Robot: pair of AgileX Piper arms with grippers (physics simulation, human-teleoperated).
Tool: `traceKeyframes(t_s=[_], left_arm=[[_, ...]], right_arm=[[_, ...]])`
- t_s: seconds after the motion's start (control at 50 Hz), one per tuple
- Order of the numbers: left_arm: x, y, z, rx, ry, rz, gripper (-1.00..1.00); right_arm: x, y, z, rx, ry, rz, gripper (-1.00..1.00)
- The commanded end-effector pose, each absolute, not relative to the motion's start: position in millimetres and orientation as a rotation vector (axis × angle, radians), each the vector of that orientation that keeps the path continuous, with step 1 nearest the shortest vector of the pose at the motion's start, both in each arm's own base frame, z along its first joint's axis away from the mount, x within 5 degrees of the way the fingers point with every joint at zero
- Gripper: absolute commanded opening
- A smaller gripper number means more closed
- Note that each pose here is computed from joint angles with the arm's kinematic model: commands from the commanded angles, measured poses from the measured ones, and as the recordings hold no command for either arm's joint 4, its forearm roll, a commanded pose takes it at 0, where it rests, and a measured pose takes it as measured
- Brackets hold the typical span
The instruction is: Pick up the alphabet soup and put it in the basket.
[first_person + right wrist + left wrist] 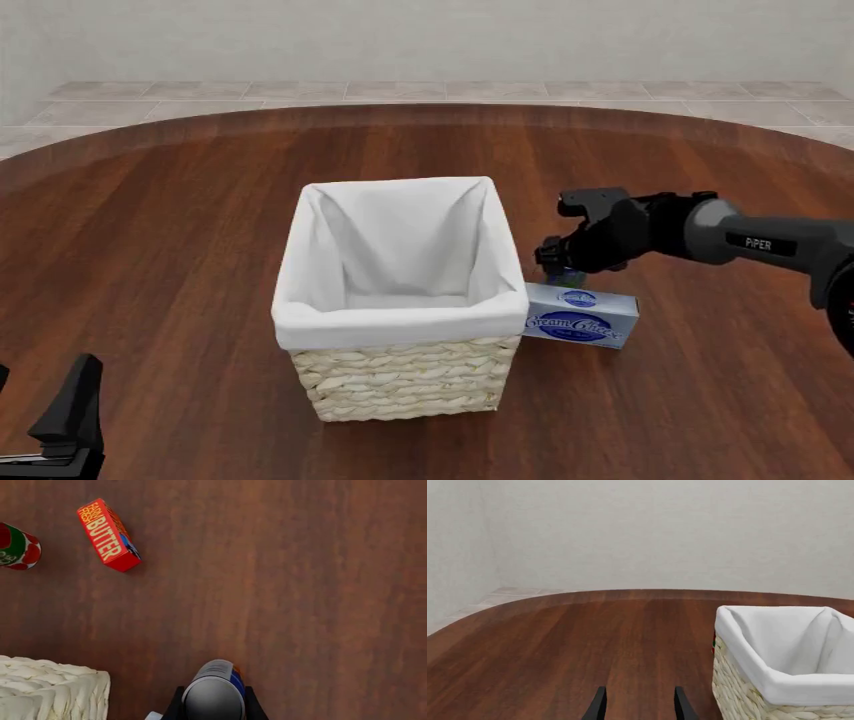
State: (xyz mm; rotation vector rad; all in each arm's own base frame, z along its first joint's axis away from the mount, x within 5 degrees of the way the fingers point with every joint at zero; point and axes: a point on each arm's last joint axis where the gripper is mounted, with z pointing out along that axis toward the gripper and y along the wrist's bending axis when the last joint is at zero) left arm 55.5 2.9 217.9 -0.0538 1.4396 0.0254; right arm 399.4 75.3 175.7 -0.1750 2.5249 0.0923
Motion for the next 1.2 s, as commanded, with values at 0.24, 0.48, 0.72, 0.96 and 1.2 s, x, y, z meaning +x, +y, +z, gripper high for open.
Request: traceKeyframes(t_s=[0.24,0.48,0.72,0.96,1.2], left_arm=[[55.5,2.9,217.9,-0.052,1.44,0.025,1.0],[55.6,2.8,217.7,-0.048,1.442,0.026,1.0],[55.6,2.8,217.8,-0.048,1.441,0.027,1.0],[55.5,2.9,217.9,-0.052,1.439,0.026,1.0],[55.5,3.0,218.0,-0.055,1.438,0.026,1.0]], right_arm=[[405.6,74.2,215.6,-0.209,2.414,0.086,-1.0],[407.8,75.1,234.1,-0.225,2.373,0.083,-1.0],[409.6,71.9,267.9,-0.227,2.306,0.077,-1.0],[412.3,70.2,301.2,-0.219,2.257,0.076,-1.0],[413.8,72.1,331.4,-0.234,2.233,0.073,-1.0]])
